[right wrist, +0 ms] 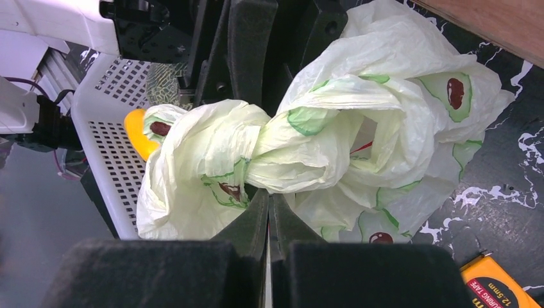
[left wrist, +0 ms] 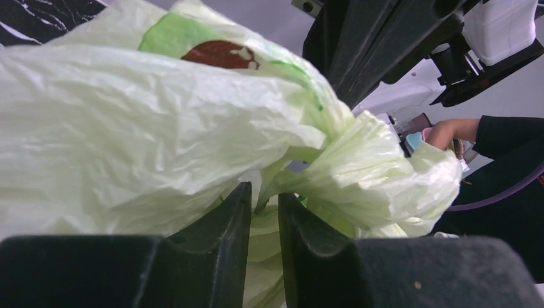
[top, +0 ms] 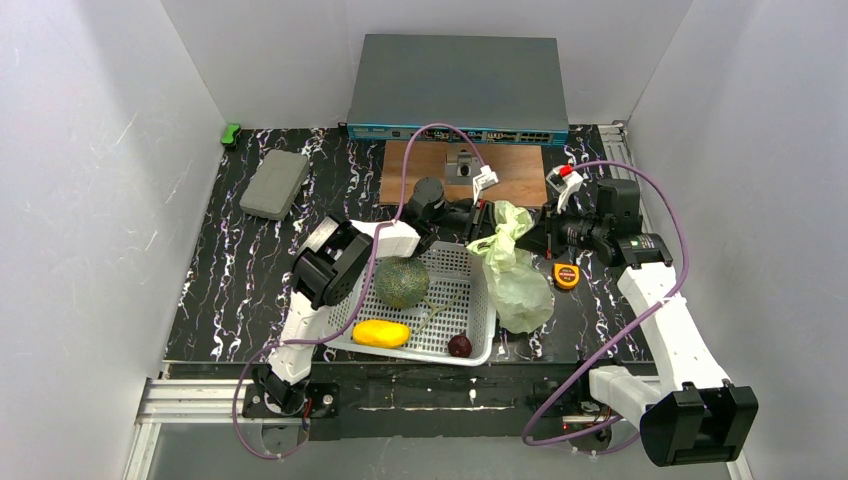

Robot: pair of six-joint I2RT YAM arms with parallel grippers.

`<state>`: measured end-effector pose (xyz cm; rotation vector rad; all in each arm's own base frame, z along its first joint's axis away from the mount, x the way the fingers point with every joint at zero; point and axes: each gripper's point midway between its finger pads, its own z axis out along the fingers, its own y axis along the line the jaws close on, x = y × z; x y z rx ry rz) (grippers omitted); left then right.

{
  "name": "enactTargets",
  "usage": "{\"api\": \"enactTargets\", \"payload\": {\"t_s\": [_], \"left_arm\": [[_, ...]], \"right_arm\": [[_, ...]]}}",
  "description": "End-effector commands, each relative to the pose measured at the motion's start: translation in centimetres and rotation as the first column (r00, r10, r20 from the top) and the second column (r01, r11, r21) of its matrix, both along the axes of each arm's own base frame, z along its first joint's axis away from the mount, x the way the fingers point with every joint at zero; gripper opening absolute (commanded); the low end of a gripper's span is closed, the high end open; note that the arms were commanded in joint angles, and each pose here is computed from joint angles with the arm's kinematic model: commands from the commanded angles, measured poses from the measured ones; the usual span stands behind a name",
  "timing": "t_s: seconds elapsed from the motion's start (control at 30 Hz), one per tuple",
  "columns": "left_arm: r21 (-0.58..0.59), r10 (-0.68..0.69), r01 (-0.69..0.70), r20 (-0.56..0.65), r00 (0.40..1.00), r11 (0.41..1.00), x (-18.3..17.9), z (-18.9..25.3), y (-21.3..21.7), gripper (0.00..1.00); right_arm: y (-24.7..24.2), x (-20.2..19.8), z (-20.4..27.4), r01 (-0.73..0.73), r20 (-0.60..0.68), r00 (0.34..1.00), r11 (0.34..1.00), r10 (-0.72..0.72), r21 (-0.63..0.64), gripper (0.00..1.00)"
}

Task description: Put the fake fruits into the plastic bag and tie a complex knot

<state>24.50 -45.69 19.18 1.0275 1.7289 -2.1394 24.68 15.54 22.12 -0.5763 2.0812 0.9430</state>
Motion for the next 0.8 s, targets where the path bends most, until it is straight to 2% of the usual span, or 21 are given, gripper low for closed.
{"api": "enactTargets", "payload": {"t_s": [0.0,0.1,0.2,0.27,0.4,0.53,0.63,0.7,0.73,0.77], "left_arm": [[-0.011,-0.014,0.015,0.043,0.999,1.0,-0.5,1.5,0.8,0.19],[-0.03,-0.005,0.006,0.05,0.999,1.0,-0.2,1.9,0.2,0.02],[-0.051,0.002,0.001,0.055,0.998,0.999,0.0,2.5,-0.3,0.0],[-0.062,0.004,0.0,0.057,0.998,0.998,-0.1,2.9,-0.5,0.0],[-0.065,0.005,-0.001,0.052,0.999,0.998,-0.4,2.9,-0.5,0.0],[-0.065,-0.002,0.005,0.052,0.999,0.998,-0.6,3.0,-0.3,0.0],[-0.066,-0.005,0.008,0.054,0.999,0.998,-0.7,3.2,-0.2,0.0],[-0.066,0.0,0.004,0.057,0.998,0.998,-0.7,3.3,0.0,0.0],[-0.064,0.002,0.001,0.056,0.998,0.998,-0.7,3.2,0.1,0.0],[-0.063,0.003,0.001,0.058,0.998,0.998,-0.7,3.2,0.1,0.0]], "right_arm": [[0.1,0.1,1.2,-0.013,0.053,0.999,1.0,0.013,0.007,0.01],[0.5,-0.2,1.3,-0.034,0.036,0.999,0.999,0.033,0.03,0.01],[0.7,-0.5,1.0,-0.049,0.001,0.999,0.998,0.049,0.044,0.03],[0.7,-0.7,0.6,-0.054,-0.012,0.998,0.998,0.055,0.037,0.18],[0.3,-0.7,0.0,-0.051,-0.008,0.999,0.999,0.051,0.003,0.29],[0.1,-0.5,-0.5,-0.048,-0.01,0.999,0.999,0.048,-0.012,0.26],[-0.1,-0.4,-0.6,-0.045,-0.009,0.999,0.999,0.045,-0.024,0.11],[-0.3,-0.4,-0.9,-0.044,-0.009,0.999,0.998,0.044,-0.045,0.06],[-0.5,-0.4,-1.1,-0.041,-0.01,0.999,0.997,0.041,-0.059,0.05],[-0.7,-0.3,-1.3,-0.035,-0.012,0.999,0.997,0.034,-0.073,0.12]]}}
